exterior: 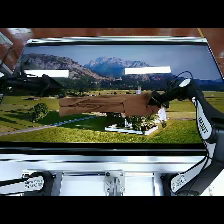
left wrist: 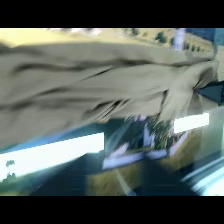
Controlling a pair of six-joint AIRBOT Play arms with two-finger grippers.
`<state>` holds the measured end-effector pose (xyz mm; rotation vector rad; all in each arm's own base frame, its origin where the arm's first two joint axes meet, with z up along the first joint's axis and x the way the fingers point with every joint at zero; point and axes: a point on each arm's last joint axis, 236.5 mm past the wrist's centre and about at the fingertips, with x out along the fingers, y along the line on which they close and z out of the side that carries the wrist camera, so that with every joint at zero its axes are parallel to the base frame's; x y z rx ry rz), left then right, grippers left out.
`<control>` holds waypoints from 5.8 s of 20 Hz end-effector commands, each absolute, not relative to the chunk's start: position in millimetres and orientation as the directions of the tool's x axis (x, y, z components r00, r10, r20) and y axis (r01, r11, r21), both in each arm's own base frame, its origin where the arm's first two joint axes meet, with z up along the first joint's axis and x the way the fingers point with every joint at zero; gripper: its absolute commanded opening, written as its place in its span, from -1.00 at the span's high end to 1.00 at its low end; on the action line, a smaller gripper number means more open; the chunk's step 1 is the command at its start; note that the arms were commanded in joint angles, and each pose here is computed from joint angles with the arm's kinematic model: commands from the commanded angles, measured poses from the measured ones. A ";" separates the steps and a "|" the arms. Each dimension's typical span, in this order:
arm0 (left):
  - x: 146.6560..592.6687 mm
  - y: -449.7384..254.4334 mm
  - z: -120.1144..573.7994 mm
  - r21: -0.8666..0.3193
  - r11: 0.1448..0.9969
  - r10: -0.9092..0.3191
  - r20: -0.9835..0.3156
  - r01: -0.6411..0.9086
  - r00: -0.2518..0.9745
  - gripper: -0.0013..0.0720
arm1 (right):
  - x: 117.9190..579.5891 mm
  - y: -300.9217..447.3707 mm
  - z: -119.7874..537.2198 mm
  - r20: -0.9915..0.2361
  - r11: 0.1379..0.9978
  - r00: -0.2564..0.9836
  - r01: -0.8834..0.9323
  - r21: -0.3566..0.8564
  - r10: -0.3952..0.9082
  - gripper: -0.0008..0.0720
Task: Fold the shirts.
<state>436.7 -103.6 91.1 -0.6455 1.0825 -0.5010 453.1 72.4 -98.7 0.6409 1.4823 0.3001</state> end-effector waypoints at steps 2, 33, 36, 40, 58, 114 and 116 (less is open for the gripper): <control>466.6 -189.0 95.3 -0.656 0.724 -0.664 -0.577 0.214 0.475 0.86 | 454.1 82.2 -14.5 -0.794 0.798 0.188 0.074 0.598 0.578 0.83; 532.8 -131.0 212.3 -0.540 0.770 -0.606 -0.451 0.340 0.656 0.87 | 418.8 270.5 50.3 -0.768 0.801 0.248 -0.059 0.596 0.590 0.83; 494.8 -73.1 265.5 -0.487 0.811 -0.547 -0.434 0.325 0.716 0.87 | 421.7 344.4 -3.0 -0.687 0.696 0.182 0.023 0.718 0.703 0.52; 448.8 -53.3 268.8 -0.386 0.863 -0.498 -0.539 0.326 0.679 0.87 | 403.3 371.3 -9.3 -0.585 0.586 0.059 0.001 0.811 0.809 -0.62; 424.2 -94.4 244.0 -0.440 0.819 -0.572 -0.591 0.368 0.569 0.87 | 383.4 143.4 -108.0 -0.860 0.783 0.082 0.378 0.494 0.504 -0.87; 373.5 -176.0 65.7 0.009 0.905 -0.054 -0.989 0.426 0.136 -0.91 | 325.7 -83.7 132.6 -0.917 0.961 0.397 0.270 0.064 -0.050 -0.93; 379.5 -197.9 77.5 -0.071 0.902 -0.163 -0.970 0.427 0.183 -0.86 | 317.8 -54.7 110.7 -0.957 0.980 0.292 0.191 0.057 -0.002 -0.93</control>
